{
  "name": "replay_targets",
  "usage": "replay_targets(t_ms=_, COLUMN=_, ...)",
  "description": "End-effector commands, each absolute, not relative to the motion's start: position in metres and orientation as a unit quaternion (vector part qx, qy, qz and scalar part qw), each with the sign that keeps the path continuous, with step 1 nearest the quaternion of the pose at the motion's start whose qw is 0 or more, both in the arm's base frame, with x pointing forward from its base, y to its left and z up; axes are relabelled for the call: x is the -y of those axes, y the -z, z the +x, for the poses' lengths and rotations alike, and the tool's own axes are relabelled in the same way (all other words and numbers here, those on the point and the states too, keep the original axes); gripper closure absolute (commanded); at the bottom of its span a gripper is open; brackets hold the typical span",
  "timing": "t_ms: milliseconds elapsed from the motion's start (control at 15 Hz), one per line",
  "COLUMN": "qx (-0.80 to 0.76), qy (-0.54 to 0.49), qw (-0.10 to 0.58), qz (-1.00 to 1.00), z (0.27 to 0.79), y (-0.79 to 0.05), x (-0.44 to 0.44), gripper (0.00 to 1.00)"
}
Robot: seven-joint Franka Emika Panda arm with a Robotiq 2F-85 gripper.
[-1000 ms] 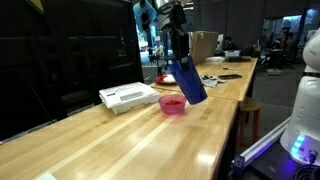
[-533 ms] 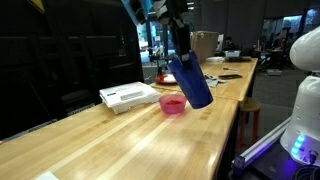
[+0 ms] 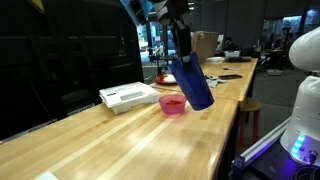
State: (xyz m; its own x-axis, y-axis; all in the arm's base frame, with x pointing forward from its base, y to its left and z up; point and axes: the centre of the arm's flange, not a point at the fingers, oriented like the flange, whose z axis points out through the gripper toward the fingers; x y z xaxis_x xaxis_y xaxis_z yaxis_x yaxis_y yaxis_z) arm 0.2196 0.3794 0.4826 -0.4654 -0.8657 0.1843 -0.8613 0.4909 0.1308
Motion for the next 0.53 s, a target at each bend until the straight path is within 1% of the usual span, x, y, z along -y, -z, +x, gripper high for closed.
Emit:
replay_targets(t_ms=0, qx=0.82, qy=-0.027, qw=0.109, qz=0.561, z=0.236, y=-0.478, x=-0.389, gripper=0.98)
replay_targets(t_ms=267, qx=0.799, qy=-0.103, qw=0.119, qz=0.581, z=0.273, y=-0.48, x=-0.365, gripper=0.98)
replay_targets(t_ms=467, qx=0.803, qy=-0.132, qw=0.132, qz=0.566, z=0.292, y=-0.479, x=-0.339, gripper=0.98)
